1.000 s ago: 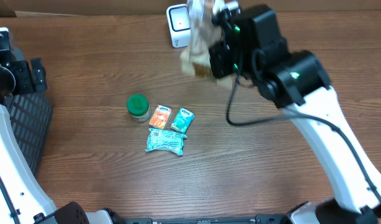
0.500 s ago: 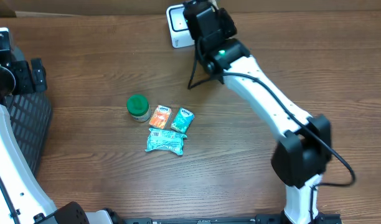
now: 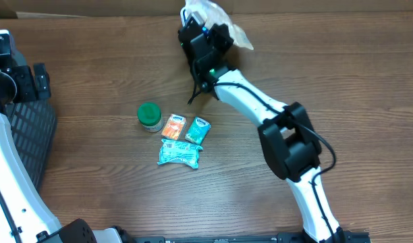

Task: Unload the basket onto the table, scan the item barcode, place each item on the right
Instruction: 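Lift the bag and raise it toward the white barcode scanner, then carry the bag right and set it down on the table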

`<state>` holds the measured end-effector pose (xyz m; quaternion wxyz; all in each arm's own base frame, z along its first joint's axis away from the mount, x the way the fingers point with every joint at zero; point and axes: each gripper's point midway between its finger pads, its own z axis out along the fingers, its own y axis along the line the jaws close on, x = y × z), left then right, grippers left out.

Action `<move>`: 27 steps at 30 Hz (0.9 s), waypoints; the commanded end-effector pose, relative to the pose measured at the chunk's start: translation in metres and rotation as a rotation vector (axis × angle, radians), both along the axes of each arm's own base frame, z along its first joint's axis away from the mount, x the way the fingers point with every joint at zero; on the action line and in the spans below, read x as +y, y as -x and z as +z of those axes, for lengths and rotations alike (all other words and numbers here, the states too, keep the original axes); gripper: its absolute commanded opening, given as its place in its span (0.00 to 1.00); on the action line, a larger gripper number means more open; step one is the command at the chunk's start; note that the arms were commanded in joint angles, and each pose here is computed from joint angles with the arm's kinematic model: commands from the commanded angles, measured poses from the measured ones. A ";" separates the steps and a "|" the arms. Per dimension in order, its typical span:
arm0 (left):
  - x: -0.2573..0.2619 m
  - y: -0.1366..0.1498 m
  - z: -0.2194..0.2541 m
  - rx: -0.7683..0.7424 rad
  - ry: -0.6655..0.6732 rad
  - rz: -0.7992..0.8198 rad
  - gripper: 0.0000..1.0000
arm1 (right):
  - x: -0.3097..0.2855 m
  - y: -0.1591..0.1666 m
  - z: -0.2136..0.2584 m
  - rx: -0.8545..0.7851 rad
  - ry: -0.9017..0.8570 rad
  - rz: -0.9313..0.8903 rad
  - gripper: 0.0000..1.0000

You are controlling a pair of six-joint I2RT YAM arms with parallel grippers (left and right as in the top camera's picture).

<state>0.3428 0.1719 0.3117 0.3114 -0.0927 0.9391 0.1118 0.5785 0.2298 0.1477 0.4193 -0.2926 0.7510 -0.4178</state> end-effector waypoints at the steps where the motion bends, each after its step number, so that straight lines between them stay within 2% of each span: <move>1: 0.002 -0.001 0.000 0.003 -0.013 -0.013 1.00 | -0.004 -0.001 -0.004 -0.008 0.060 -0.041 0.04; 18: 0.002 -0.001 0.000 0.003 -0.013 -0.013 1.00 | -0.003 0.002 -0.003 -0.025 0.064 -0.057 0.04; 23: 0.002 -0.001 0.000 0.003 -0.013 -0.013 1.00 | -0.002 0.008 0.027 -0.058 0.049 -0.065 0.04; 27: 0.002 -0.001 0.000 0.003 -0.013 -0.013 1.00 | -0.005 0.021 0.075 -0.102 -0.049 -0.061 0.04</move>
